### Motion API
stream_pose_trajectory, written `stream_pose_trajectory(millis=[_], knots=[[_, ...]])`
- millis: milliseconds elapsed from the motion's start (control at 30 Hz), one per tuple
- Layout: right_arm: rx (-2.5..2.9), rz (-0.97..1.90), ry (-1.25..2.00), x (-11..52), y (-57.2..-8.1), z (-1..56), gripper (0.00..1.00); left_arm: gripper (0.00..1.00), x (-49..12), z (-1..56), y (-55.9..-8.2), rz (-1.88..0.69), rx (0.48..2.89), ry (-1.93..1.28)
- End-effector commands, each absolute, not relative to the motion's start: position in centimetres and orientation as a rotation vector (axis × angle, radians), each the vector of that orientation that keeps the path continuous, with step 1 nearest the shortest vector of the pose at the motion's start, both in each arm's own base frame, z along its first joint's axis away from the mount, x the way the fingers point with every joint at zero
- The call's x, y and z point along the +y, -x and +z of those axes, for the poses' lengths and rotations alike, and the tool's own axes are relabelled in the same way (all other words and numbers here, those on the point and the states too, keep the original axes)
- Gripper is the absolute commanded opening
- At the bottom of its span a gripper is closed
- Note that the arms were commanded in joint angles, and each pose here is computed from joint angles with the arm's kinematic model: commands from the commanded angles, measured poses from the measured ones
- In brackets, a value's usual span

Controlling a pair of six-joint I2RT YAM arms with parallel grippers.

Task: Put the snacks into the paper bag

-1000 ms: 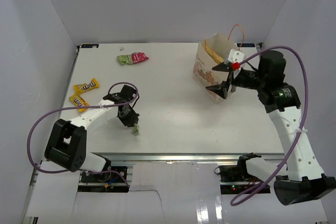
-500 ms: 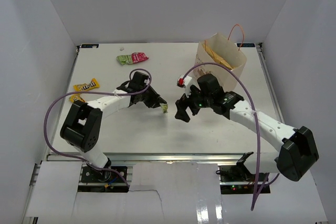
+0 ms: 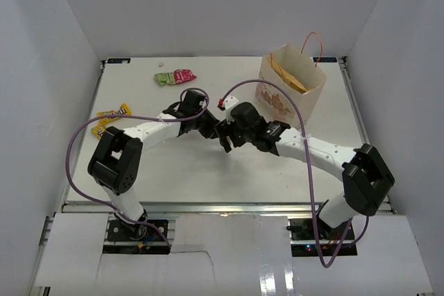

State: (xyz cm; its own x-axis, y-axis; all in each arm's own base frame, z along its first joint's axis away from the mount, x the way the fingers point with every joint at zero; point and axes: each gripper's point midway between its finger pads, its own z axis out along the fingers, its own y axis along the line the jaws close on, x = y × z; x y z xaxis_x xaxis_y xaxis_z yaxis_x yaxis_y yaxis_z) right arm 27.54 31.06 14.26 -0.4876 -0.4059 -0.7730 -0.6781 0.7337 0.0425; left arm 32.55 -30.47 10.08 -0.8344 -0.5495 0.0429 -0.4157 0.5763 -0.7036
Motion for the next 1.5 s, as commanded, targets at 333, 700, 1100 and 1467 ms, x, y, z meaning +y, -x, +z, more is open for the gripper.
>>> stream_pose_trajectory(millis=[333, 700, 1100, 1467], knots=[[2.058, 0.287, 0.782, 31.5, -30.8, 14.3, 0.35, 0.00, -31.5, 12.0, -32.7, -1.189, 2.598, 0.804], [2.050, 0.422, 0.901, 30.7, -31.4, 14.4, 0.08, 0.17, -30.8, 13.0, -32.9, -1.239, 2.547, 0.794], [1.779, 0.760, 1.236, 29.7, -28.5, 19.4, 0.08, 0.75, -28.7, 16.5, -34.8, -1.370, 2.323, 0.611], [1.211, 0.458, 1.156, 24.1, -28.6, 41.8, 0.08, 0.98, -17.7, 24.5, -41.1, -0.792, 1.994, 0.352]])
